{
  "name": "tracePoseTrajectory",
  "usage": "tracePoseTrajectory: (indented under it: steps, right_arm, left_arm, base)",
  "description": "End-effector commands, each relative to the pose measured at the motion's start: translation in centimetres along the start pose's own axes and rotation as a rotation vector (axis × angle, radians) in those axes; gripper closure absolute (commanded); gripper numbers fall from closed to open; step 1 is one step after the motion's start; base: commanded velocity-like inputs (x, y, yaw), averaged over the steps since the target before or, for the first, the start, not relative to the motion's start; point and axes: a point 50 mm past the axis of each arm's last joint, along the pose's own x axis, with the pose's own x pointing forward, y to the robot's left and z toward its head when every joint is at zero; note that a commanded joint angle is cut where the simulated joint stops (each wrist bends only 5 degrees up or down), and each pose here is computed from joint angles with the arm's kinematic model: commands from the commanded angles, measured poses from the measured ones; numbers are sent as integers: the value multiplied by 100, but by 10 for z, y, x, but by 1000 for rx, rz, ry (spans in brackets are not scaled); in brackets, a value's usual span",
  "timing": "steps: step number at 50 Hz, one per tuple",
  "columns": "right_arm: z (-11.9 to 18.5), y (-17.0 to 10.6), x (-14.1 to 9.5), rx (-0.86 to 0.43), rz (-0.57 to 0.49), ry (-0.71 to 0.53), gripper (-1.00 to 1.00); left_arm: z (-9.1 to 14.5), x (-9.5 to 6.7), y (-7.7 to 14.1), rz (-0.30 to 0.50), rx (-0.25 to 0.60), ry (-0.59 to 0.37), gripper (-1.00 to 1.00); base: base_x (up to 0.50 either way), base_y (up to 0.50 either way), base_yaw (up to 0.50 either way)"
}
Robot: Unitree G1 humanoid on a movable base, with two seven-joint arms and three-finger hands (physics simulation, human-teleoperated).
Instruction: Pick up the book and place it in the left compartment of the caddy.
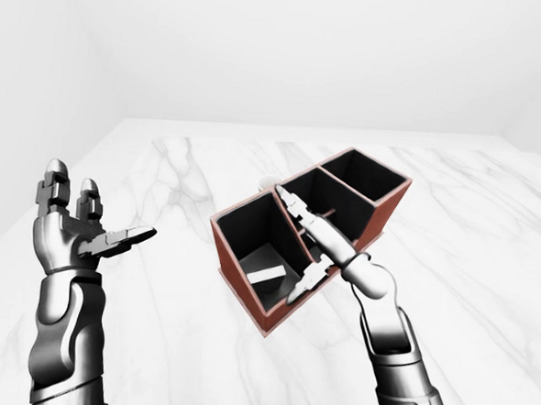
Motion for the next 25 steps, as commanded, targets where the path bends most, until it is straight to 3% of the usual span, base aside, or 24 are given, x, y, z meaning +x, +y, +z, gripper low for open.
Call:
tracePoseTrajectory:
  steps: [1,4,9,25]
  right_arm:
    - [28,-6,-11,-77,-17,-103,-100]
    - [41,-7,-15,-112,-21,-148,-100]
    - [87,-13,-36,-278,-47,-310,-100]
    - [134,-19,-76,-474,-123,-502,-100]
  left_arm:
    - [0,-1,0,0,0,-1,-100]
    - [-1,0,0,1,0,2,-100]
    - [-1,0,0,0,0,4,-100]
    - [1,0,0,-2,0,-5,-100]
  base:
    - [0,0,0]
    - [0,0,0]
    - [0,0,0]
    - [0,0,0]
